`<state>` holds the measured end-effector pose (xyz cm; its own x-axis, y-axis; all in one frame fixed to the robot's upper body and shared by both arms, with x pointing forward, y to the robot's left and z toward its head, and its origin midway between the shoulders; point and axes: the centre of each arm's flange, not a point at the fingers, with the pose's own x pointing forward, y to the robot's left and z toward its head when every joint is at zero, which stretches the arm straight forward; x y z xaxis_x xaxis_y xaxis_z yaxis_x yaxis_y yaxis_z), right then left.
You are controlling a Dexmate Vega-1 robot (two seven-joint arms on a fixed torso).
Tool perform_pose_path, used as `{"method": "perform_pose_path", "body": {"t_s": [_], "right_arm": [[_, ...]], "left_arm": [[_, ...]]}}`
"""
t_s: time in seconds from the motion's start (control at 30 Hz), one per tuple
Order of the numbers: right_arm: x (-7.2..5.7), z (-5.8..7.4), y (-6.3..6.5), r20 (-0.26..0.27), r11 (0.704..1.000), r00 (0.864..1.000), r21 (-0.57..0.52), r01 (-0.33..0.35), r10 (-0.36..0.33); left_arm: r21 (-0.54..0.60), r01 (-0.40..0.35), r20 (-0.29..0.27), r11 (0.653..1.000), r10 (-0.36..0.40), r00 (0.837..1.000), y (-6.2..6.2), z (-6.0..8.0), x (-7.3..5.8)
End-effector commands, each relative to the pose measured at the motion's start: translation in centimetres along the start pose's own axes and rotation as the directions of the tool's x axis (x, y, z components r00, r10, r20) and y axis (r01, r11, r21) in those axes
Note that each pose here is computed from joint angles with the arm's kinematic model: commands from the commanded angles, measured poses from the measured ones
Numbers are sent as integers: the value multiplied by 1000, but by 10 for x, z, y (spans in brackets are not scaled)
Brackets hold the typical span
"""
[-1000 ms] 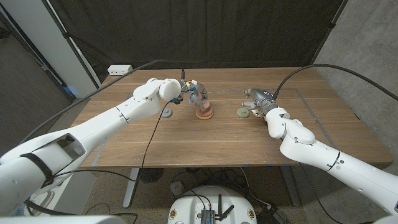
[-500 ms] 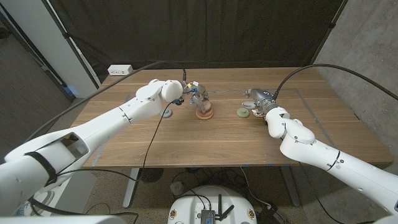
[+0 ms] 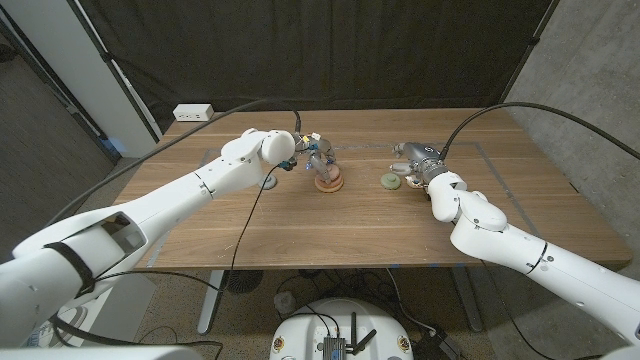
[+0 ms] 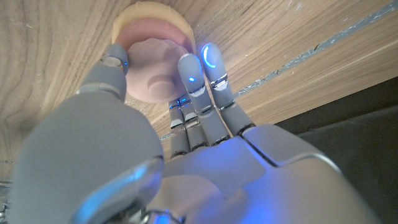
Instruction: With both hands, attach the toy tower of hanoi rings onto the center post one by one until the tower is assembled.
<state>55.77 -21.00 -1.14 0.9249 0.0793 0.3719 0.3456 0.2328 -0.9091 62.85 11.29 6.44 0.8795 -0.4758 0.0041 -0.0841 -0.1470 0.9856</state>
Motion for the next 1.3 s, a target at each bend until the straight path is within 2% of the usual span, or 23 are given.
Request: {"method": "perform_pose_path", "body": {"t_s": [0.03, 0.7, 1.3], "right_arm": [[-2, 0, -1, 3, 1000, 1000, -2, -1, 1], [-4, -1, -1, 4, 1000, 1000, -2, 0, 0], [-4, 1, -2, 10, 1000, 1000, -2, 2, -2]], "left_arm": [[-5, 22, 0, 1000, -22, 1000, -6, 1, 4], [3, 48, -3, 999, -48, 999, -13, 6, 8], [29, 57, -28, 998, -56, 998, -11, 5, 3]]}}
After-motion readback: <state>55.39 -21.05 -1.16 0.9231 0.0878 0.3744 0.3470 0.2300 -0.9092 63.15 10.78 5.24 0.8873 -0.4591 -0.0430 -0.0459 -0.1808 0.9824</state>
